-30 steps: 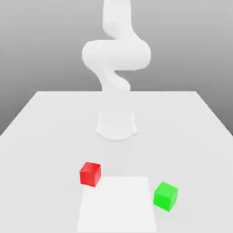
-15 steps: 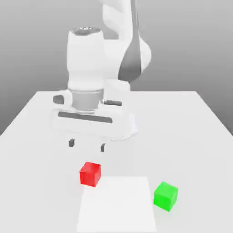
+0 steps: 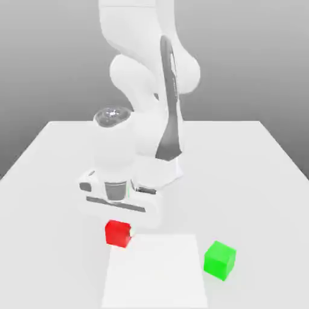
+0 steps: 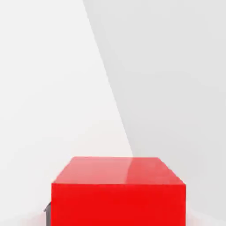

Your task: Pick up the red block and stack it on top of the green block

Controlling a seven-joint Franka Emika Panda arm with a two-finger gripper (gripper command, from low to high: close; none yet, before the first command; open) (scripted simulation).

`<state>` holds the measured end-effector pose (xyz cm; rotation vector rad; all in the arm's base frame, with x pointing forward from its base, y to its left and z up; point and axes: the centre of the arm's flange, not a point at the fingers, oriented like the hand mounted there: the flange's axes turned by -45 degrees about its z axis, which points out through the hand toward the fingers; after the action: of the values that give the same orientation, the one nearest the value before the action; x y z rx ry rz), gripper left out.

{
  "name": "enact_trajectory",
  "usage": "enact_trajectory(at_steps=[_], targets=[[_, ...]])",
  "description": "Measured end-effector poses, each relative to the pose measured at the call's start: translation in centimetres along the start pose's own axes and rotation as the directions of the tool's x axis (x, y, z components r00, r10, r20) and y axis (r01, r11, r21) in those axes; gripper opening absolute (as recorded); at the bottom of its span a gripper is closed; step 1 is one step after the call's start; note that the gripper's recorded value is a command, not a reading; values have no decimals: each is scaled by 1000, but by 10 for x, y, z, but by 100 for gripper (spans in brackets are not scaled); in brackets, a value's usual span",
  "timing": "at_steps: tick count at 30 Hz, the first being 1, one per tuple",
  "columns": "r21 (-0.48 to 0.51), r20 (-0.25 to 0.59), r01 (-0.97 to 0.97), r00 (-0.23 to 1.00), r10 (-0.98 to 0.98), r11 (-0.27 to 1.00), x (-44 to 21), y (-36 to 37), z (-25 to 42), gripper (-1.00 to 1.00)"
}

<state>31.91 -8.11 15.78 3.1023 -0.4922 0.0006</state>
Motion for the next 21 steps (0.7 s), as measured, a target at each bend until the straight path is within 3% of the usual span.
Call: enact_trajectory(at_steps=[7, 13, 21], targets=[[0, 0, 3, 1000, -3, 1000, 2, -10, -50, -100], [-4, -1, 37, 999, -37, 999, 20, -109, -69, -100], [0, -2, 102, 995, -102, 995, -6, -245, -71, -100]])
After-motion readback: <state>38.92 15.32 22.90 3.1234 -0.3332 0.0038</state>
